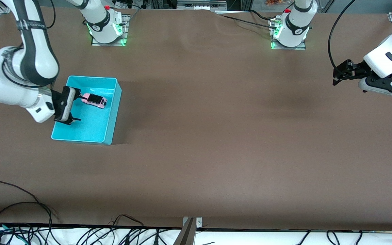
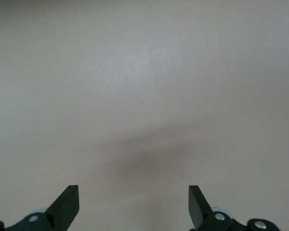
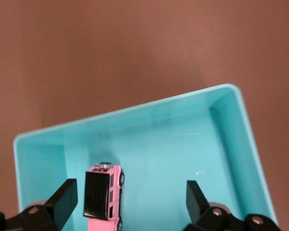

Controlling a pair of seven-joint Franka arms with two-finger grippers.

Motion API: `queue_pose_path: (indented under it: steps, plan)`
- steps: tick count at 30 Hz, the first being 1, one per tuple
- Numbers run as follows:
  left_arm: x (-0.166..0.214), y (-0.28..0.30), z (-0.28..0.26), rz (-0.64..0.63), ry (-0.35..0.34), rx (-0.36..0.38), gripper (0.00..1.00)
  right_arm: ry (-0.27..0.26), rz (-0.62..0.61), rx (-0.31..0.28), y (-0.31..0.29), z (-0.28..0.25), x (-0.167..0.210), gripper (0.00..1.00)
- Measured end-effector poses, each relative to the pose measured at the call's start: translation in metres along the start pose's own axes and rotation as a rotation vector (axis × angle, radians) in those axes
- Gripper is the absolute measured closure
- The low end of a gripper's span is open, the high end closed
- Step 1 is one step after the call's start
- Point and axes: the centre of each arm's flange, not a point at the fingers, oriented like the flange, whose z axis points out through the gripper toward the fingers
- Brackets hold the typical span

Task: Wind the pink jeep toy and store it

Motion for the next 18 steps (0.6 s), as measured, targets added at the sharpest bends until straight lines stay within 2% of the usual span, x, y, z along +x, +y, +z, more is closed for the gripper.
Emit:
queue_pose_path:
  steps: [5,14,18]
  plan:
    - [0.000,0.000,0.000,0.000,0.000,0.000,0.00,0.011,0.191,-0.013,0.004,-0.047,0.017,0.00]
    - [0.000,0.001,0.000,0.001,0.000,0.000,0.00,-0.016,0.528,-0.071,-0.001,-0.132,0.047,0.00]
    - [0.000,0.001,0.000,0.001,0.000,0.000,0.00,-0.048,0.659,-0.132,-0.003,-0.161,0.051,0.00]
